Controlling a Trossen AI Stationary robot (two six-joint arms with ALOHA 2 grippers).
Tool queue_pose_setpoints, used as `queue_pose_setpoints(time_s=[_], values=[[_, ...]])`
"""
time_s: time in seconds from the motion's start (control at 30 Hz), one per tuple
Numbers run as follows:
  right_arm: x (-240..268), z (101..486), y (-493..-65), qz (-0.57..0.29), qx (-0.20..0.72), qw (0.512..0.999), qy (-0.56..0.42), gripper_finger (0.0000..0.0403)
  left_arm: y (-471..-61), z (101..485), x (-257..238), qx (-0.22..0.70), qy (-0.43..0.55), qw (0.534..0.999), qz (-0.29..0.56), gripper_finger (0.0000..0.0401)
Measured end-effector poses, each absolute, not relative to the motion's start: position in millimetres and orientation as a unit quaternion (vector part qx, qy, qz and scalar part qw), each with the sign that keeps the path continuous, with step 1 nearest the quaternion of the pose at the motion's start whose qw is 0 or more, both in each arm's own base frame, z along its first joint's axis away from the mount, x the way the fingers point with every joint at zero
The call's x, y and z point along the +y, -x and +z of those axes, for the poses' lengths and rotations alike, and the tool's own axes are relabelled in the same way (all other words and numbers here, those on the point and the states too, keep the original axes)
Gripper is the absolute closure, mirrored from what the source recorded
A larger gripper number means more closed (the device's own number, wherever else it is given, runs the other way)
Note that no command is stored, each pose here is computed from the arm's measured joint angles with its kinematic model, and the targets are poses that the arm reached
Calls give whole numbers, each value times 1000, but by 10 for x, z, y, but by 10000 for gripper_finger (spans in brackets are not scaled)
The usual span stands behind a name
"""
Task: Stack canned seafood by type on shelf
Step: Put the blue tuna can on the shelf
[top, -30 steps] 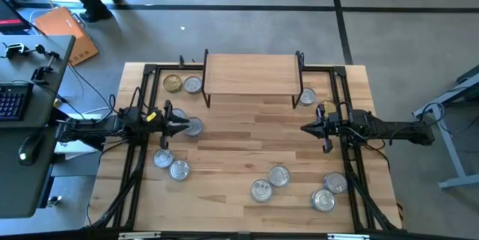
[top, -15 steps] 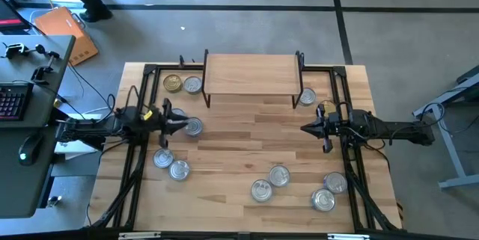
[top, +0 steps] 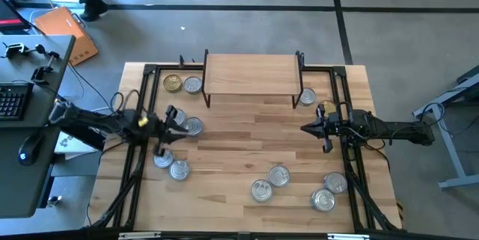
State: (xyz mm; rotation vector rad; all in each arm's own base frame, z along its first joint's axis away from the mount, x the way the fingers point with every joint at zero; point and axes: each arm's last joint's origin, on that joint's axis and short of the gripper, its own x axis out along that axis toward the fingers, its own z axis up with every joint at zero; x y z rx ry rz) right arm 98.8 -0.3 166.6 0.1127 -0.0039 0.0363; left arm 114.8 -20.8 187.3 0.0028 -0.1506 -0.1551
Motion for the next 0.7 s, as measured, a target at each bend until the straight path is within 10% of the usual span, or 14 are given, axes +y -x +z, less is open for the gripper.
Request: queue_pose_setpoints(time_s=[0.7], values=[[-3,1665,-988,18,-2,998,-57,403,-1571,1820,-641,284,-153,939,119,399]])
